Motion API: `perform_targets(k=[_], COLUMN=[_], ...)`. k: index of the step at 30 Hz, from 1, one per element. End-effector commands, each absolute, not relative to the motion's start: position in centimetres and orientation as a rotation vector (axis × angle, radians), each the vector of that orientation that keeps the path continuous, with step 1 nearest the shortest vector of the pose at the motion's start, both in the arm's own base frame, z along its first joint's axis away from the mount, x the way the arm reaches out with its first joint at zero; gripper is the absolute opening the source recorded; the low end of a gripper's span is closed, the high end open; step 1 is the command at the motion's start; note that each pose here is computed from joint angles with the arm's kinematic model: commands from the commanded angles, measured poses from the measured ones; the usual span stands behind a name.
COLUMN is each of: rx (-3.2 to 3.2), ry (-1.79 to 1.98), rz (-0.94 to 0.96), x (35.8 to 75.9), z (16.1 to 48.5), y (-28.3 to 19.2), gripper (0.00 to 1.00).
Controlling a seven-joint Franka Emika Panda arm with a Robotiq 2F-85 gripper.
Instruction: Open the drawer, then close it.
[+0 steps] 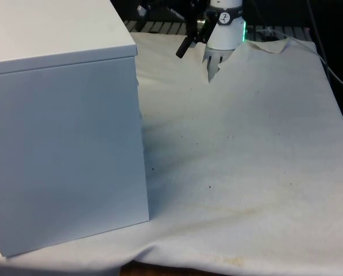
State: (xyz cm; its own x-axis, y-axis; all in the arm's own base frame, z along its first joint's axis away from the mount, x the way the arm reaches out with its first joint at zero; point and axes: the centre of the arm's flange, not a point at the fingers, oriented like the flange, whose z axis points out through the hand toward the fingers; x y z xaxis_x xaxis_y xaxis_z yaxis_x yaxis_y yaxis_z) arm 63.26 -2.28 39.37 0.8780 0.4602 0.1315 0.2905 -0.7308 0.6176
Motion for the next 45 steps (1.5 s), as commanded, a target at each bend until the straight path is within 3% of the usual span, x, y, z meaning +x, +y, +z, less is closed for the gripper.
perform_targets(k=[1,39,41,42,45], rx=[2.426,2.382,2.382,2.381,2.379], ry=[0.552,0.586,0.582,0.581,0.578], rz=[0.382,0.361,0.361,0.359,0.359], x=[63.3,64.3,64.3,64.3,64.4], z=[39.4,37.6,37.5,37.4,37.3], y=[-2.5,-4.8,-5.0,-5.0,-5.0], gripper=[1.00,1.00,0.94,0.84,0.67])
